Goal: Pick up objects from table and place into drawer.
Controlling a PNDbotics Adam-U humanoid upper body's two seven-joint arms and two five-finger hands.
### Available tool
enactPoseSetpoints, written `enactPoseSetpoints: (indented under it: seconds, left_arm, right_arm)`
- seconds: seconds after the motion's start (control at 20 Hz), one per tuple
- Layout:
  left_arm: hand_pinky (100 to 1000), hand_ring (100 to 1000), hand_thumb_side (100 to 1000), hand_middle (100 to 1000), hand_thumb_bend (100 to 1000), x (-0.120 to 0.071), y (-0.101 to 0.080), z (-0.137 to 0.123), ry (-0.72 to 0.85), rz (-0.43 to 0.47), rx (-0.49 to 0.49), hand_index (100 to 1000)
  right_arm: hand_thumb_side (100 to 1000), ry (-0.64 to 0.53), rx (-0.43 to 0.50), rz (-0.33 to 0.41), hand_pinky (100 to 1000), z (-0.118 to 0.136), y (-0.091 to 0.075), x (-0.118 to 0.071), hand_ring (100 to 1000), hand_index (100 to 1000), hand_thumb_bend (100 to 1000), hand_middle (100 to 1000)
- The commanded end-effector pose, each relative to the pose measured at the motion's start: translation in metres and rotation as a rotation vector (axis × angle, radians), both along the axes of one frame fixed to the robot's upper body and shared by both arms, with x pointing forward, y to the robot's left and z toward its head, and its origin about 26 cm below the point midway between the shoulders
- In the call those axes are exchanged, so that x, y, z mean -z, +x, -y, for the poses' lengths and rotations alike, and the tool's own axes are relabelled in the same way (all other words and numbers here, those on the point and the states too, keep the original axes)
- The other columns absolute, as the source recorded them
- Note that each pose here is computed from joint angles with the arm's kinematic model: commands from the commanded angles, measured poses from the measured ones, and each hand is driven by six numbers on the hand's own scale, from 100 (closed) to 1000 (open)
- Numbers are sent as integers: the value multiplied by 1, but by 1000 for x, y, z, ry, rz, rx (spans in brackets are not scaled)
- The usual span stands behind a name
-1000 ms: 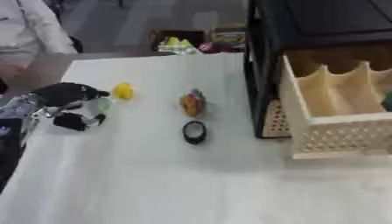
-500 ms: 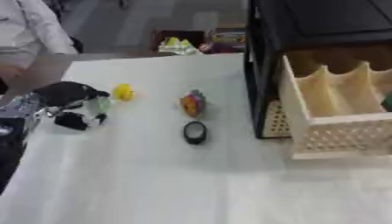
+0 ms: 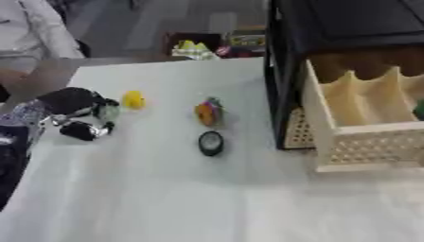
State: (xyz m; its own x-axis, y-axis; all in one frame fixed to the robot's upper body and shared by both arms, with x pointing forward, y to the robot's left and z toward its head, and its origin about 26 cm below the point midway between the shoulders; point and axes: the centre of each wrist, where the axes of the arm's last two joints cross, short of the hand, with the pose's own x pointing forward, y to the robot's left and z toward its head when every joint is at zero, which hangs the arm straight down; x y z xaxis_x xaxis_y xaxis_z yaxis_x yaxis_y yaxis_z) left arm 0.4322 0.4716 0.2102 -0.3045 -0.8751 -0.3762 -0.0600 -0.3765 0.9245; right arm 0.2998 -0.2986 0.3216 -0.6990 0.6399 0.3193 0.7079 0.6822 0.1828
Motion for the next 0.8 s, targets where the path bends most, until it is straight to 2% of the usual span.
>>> enactPoseSetpoints:
  seconds: [0.05,0.1,0.3,0.5,0.8]
  left_arm:
    - [455,562,583,446,100,-16,-2,-6,2,44,3,842]
    - [435,549,532,436,100,-16,-2,-5,-3,48,9,829]
    - [374,509,450,400,100,-16,-2,-4,-21,58,29,785]
    - [310,468,402,355,100,-17,-1,-3,-42,64,46,742]
    - [215,407,375,300,100,-15,-1,-3,-89,70,60,694]
  right_arm:
    - [593,-5,6,30,225,2,-5,-8,452,643,100,493]
    - [592,-4,7,30,226,2,-5,-8,452,643,100,493]
    - [589,0,7,30,228,2,-5,-7,451,643,100,493]
    - [587,5,8,28,230,2,-5,-6,451,642,100,493]
    - [583,12,10,29,236,2,-4,-5,452,640,100,492]
